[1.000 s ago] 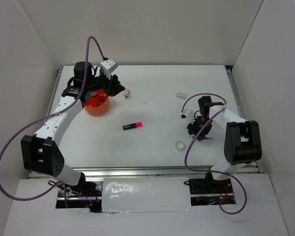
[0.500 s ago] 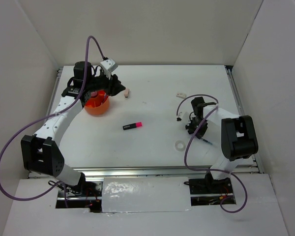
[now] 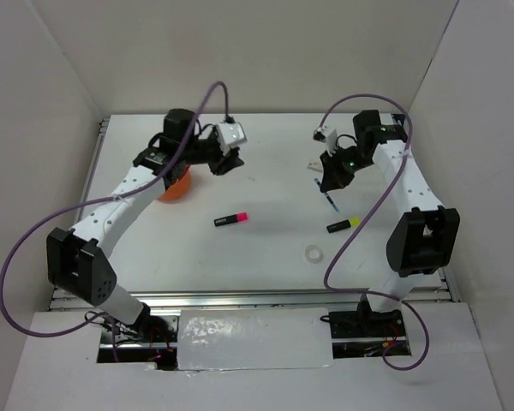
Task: Sort the stationery into containers
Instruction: Pick up the pen from the center of the board, then place the pen in the storage box.
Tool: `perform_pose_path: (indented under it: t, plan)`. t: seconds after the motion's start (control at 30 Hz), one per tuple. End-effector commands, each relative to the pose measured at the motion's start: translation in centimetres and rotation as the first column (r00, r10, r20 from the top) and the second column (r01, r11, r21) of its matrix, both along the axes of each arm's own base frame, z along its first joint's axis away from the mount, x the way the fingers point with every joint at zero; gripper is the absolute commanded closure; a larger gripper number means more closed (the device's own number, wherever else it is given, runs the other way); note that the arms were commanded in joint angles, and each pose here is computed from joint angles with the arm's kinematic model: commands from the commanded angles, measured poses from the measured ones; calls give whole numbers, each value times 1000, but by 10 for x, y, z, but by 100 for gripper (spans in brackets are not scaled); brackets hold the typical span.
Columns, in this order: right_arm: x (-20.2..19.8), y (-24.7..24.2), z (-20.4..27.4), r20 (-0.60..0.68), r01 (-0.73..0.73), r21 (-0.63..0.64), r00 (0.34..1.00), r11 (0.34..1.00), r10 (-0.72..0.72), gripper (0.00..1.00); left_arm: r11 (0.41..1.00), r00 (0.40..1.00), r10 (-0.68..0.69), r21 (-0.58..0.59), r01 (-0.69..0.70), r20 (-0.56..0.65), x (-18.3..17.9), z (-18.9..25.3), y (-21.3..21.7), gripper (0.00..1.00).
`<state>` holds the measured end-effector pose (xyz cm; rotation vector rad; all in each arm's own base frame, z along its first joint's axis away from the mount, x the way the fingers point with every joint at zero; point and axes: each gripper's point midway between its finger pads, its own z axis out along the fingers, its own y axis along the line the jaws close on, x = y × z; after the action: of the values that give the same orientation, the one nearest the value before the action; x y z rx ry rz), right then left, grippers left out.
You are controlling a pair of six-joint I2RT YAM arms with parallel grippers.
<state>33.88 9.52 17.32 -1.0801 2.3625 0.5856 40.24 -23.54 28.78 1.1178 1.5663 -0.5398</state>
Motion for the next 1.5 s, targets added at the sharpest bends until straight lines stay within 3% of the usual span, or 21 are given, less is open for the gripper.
perform_pose_path:
  t: [0.0, 0.1, 0.13, 0.2, 0.3, 0.57, 0.67, 0.83, 1.37, 1.47]
  plan:
    - [-47, 52, 16, -279, -13, 278, 956, 961, 94, 100, 957, 949, -216, 243, 159, 230, -43, 6, -26, 46]
    - [-57, 73, 18, -358, -14, 368, 920, 930, 156, 100, 884, 837, -392, 409, 228, 382, -85, -18, -48, 45]
    - [-64, 76, 19, -397, -6, 393, 901, 919, 175, 100, 877, 775, -436, 411, 250, 457, -105, -3, -64, 44]
    - [-65, 89, 22, -457, 32, 453, 866, 891, 201, 100, 824, 695, -530, 487, 289, 485, -132, -28, -79, 44]
    - [-71, 99, 22, -533, 93, 486, 819, 869, 211, 100, 801, 564, -586, 521, 296, 581, -158, -30, -97, 44]
    - [-77, 116, 23, -697, 274, 535, 678, 799, 235, 100, 704, 436, -709, 581, 408, 553, -202, -65, -137, 45]
    - [-83, 121, 31, -708, 305, 568, 654, 764, 266, 100, 709, 414, -705, 586, 391, 577, -203, -74, -147, 44]
    - [-92, 123, 32, -711, 290, 557, 650, 778, 267, 100, 684, 380, -729, 603, 411, 569, -207, -80, -157, 42]
    - [-93, 121, 25, -733, 308, 519, 640, 797, 230, 100, 675, 353, -738, 624, 395, 575, -202, -84, -190, 39]
    - [-93, 122, 27, -733, 309, 523, 638, 795, 235, 100, 656, 355, -755, 637, 405, 551, -203, -86, -193, 42]
